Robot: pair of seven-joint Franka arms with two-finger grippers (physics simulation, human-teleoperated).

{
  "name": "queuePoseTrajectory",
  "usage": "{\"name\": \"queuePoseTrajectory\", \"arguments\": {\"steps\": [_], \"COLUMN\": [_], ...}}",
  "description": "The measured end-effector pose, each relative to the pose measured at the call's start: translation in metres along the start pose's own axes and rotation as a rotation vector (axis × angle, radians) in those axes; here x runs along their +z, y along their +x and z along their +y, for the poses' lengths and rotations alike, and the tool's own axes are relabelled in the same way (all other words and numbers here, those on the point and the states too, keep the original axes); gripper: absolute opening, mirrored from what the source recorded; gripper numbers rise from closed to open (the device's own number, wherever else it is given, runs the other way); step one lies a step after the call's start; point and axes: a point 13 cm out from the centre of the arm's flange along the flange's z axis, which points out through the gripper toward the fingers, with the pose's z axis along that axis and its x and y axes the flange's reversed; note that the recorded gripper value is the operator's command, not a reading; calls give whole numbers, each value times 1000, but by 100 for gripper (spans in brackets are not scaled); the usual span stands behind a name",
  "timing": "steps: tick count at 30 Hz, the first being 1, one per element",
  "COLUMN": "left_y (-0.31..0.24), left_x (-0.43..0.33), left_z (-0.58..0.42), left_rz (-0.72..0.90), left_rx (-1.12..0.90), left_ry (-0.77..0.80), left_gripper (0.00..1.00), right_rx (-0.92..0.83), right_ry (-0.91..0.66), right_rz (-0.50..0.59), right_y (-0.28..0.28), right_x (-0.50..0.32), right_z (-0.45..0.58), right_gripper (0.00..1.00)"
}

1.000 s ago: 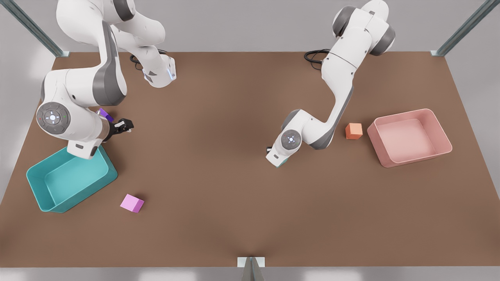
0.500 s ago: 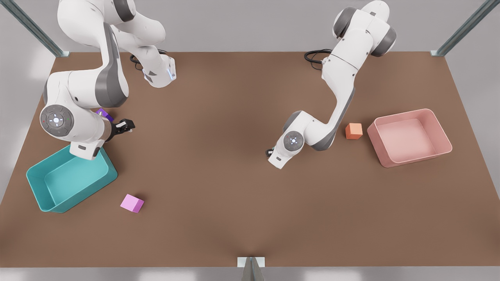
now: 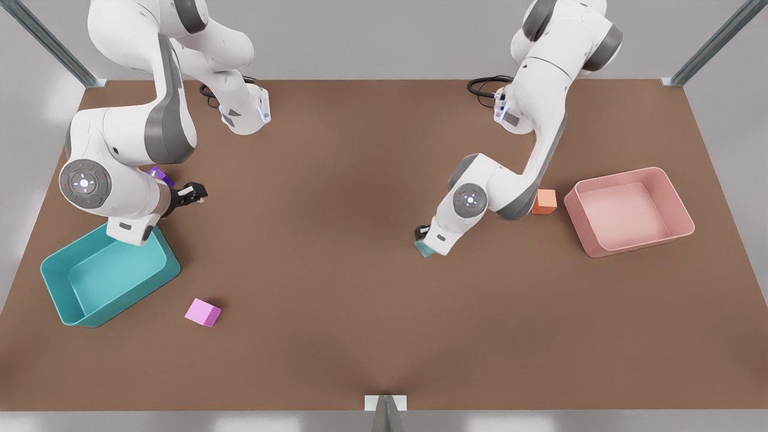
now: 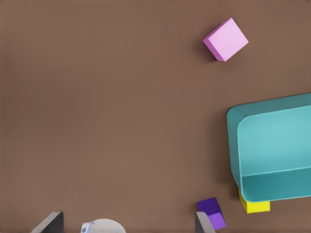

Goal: Stack the two blue cubes on top of each other

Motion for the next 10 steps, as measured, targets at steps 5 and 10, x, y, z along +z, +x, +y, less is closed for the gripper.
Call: {"name": "queuePoseTrajectory", "arguments": {"steps": [5,10], "left_y": [-120,-74], "left_x": [-222,-252], "left_z": [230,282], "left_rz": [-142,-36], "left_rx": [-220,-107], "left_ry": [-22,-136], "left_gripper": [100,100], "right_rx": [0,12], "right_ry": [3,21], "right_rz": [-11,-70], "right_y": [0,2], "right_x": [-5,-31], "right_z": [0,-6], "right_gripper": [100,100]}}
